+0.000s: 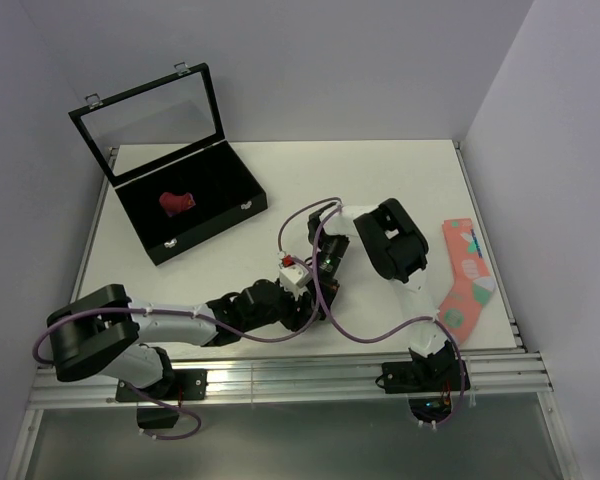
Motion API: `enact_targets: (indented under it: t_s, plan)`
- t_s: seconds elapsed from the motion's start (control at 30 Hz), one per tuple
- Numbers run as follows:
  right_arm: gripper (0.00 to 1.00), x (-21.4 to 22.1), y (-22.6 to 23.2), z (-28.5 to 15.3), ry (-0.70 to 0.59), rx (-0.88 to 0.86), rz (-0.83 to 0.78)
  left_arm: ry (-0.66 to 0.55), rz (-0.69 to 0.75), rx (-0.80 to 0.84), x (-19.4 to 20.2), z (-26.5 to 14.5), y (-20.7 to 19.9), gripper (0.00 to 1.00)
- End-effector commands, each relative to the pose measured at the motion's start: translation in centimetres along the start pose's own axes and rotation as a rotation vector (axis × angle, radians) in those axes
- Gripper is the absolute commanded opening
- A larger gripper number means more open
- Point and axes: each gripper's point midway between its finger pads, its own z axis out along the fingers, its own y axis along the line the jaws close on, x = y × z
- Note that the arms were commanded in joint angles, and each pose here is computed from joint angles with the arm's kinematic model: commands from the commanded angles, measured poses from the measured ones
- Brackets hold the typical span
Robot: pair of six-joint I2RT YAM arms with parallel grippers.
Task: Roll the socks
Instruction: Roll the sock at the center of the board.
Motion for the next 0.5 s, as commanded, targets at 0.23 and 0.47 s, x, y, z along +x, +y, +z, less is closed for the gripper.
enact_targets:
  t_s: [0.23, 0.47]
  plan:
    - [0.14, 0.6, -0.5, -0.6, 0.045, 0.007, 0.019, 0.018, 0.052, 0.044, 0.6, 1.4, -0.7, 0.55]
    - [0.14, 0.6, -0.5, -0.8, 0.046, 0.008, 0.024, 0.028, 0.018, 0.075, 1.6, 2.2, -1.1, 0.54]
